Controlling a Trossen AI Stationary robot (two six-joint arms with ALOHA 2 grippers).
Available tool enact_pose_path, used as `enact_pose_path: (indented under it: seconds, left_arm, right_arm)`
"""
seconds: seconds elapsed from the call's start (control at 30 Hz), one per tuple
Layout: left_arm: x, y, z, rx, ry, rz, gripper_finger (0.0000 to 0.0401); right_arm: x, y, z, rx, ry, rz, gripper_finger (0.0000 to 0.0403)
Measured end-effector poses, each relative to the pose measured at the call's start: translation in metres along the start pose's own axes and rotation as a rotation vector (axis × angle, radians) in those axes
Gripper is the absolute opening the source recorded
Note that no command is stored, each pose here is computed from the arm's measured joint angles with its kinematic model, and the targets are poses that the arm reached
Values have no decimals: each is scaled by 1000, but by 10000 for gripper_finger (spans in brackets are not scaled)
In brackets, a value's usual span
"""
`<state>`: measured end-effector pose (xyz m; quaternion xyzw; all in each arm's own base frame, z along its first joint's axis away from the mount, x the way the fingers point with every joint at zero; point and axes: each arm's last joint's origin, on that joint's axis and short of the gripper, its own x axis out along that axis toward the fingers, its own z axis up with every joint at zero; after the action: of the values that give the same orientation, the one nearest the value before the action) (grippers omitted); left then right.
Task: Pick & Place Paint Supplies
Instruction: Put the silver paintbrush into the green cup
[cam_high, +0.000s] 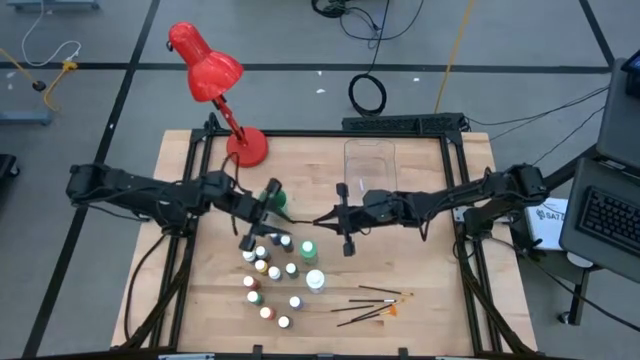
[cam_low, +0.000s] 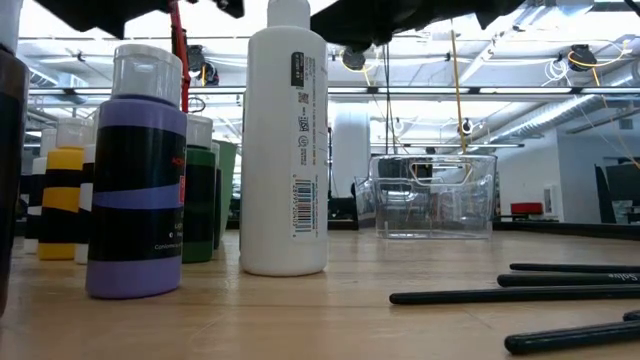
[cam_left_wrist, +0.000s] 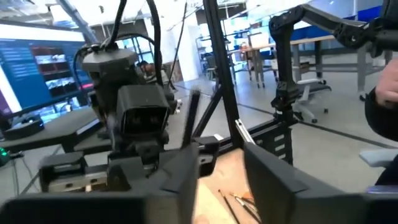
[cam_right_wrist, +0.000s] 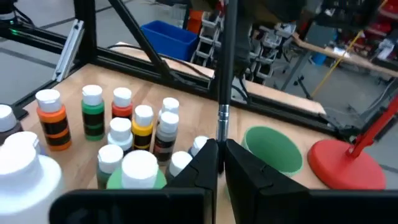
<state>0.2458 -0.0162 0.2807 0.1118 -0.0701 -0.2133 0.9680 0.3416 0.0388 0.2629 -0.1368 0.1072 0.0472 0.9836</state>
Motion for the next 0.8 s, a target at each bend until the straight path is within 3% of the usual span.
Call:
enact_pose_path:
  seconds: [0.17,0.33,0.53,0.8]
  left_arm:
    - [10,4,-2,30,11,3,239]
    - [12,5,-3,50,-1,5,291]
    - [8,2,5,118,-49,-65,302]
    - [11,1,7,99,-85,-65,277]
  right_arm:
    - [0,6,2,-31,-6,19,12]
    - [0,7,2,-48,-8,19,12]
    - [0,7,3,-48,-13,19,12]
    - [0,-1,2,-45,-22,-8,12]
